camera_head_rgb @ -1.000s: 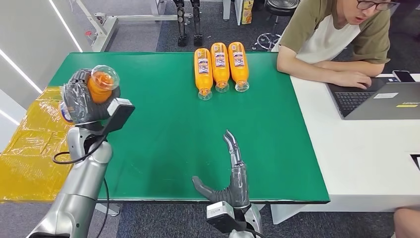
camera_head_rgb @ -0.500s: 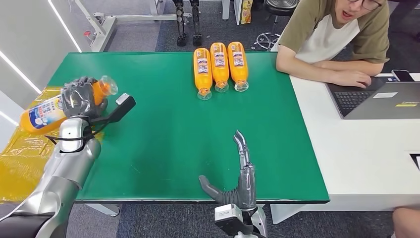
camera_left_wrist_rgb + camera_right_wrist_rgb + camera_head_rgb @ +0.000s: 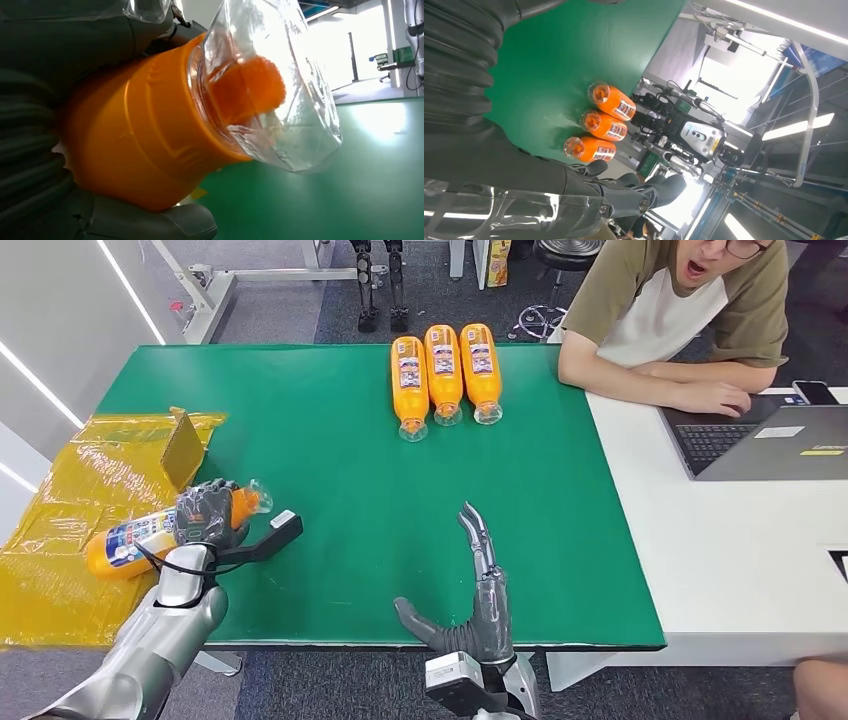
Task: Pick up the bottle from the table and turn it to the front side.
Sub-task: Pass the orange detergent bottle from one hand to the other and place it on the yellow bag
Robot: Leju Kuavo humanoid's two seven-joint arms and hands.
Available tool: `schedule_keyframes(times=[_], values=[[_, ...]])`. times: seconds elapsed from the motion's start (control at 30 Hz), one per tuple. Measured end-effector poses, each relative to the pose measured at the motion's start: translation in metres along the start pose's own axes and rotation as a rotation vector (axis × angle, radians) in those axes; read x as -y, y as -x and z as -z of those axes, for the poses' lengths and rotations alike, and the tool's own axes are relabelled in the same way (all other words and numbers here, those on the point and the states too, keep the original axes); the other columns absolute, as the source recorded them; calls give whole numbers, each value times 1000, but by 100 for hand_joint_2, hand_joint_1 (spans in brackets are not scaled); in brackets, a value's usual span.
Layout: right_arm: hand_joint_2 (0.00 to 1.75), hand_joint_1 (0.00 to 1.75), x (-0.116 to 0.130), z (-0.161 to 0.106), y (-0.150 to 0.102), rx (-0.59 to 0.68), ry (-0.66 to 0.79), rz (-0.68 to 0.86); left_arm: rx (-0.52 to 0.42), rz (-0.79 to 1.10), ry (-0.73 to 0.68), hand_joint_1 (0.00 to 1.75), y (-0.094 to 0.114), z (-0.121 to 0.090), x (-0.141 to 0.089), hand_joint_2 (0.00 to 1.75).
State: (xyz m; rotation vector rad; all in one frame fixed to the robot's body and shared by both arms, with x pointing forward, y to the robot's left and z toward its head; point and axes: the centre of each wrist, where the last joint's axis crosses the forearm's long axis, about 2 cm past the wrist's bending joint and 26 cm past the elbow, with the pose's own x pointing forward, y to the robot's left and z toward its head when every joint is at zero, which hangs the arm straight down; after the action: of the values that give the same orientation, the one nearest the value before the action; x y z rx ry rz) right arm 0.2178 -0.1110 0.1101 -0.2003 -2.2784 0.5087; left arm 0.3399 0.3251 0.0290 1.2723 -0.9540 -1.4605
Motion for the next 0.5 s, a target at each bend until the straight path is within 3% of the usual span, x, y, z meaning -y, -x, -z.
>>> schedule_keyframes(times=[0.5], values=[[175,0,0,0,0,0,0,1,7,9,29,175,-1,-6,8,175]])
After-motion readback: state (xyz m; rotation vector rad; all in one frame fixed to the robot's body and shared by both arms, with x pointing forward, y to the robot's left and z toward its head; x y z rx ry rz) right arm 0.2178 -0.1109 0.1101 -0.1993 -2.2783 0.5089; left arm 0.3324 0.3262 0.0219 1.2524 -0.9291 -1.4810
